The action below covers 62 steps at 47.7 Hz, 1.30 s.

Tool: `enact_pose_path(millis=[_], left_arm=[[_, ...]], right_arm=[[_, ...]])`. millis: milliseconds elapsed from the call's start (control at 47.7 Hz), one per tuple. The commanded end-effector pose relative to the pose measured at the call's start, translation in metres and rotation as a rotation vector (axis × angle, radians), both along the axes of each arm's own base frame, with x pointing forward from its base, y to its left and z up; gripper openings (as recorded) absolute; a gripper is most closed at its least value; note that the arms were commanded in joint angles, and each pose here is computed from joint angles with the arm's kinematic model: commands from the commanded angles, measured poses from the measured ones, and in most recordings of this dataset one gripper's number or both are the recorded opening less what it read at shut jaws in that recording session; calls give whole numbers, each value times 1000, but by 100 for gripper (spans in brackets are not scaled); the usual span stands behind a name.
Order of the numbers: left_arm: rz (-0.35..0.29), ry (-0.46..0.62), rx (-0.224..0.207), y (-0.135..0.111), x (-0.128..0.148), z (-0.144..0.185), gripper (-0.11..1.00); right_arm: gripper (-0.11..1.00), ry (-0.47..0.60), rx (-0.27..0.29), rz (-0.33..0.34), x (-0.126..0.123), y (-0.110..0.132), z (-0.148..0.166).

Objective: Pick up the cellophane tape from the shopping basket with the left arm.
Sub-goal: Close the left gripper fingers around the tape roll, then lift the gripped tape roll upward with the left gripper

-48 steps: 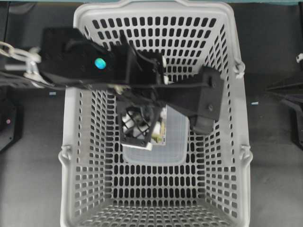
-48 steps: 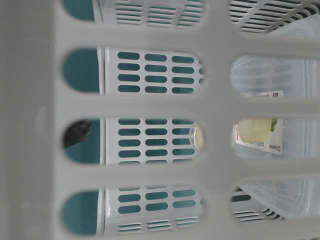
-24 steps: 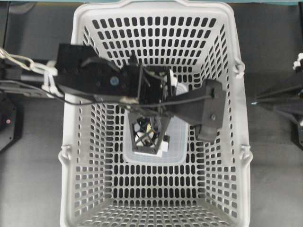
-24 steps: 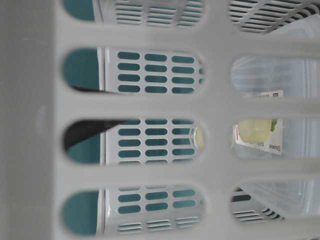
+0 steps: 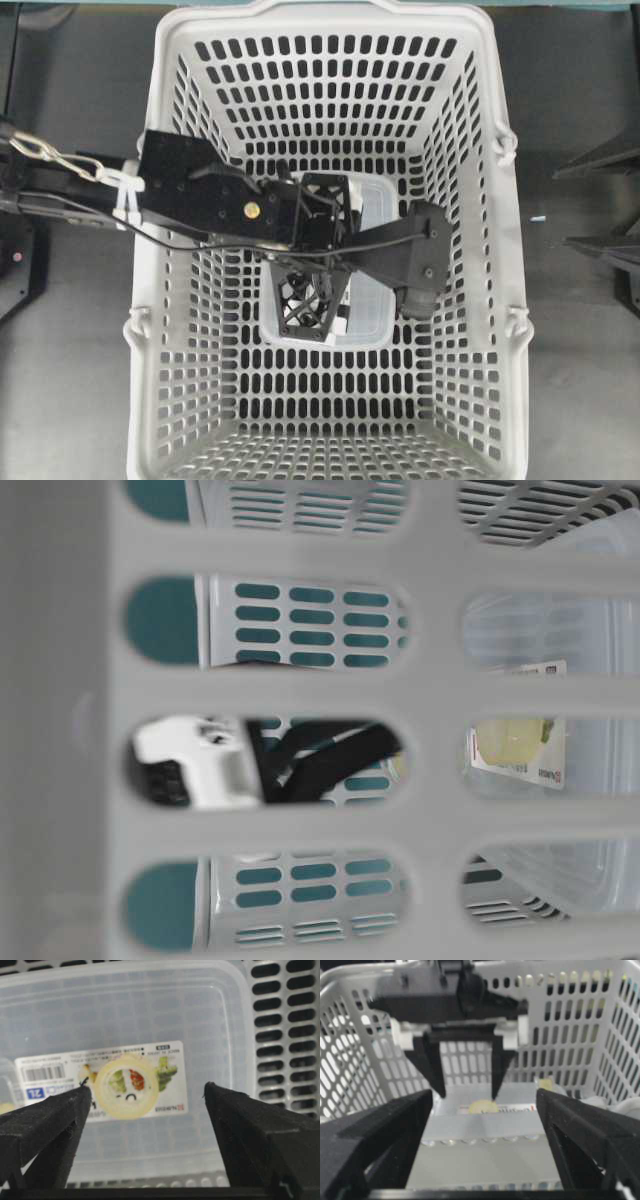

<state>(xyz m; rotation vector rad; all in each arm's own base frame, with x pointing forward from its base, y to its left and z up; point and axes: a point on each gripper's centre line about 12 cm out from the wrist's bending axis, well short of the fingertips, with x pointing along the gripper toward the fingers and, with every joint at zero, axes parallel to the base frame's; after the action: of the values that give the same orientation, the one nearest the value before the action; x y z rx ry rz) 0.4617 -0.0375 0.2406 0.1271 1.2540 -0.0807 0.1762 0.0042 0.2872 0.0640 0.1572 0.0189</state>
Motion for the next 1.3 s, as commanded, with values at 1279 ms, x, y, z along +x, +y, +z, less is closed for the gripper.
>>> enact_pose_path(millis=[1279], left_arm=[[-13,-16,11,12,-4,-25,50]], right_arm=[[80,-16,32,18,1,4,5]])
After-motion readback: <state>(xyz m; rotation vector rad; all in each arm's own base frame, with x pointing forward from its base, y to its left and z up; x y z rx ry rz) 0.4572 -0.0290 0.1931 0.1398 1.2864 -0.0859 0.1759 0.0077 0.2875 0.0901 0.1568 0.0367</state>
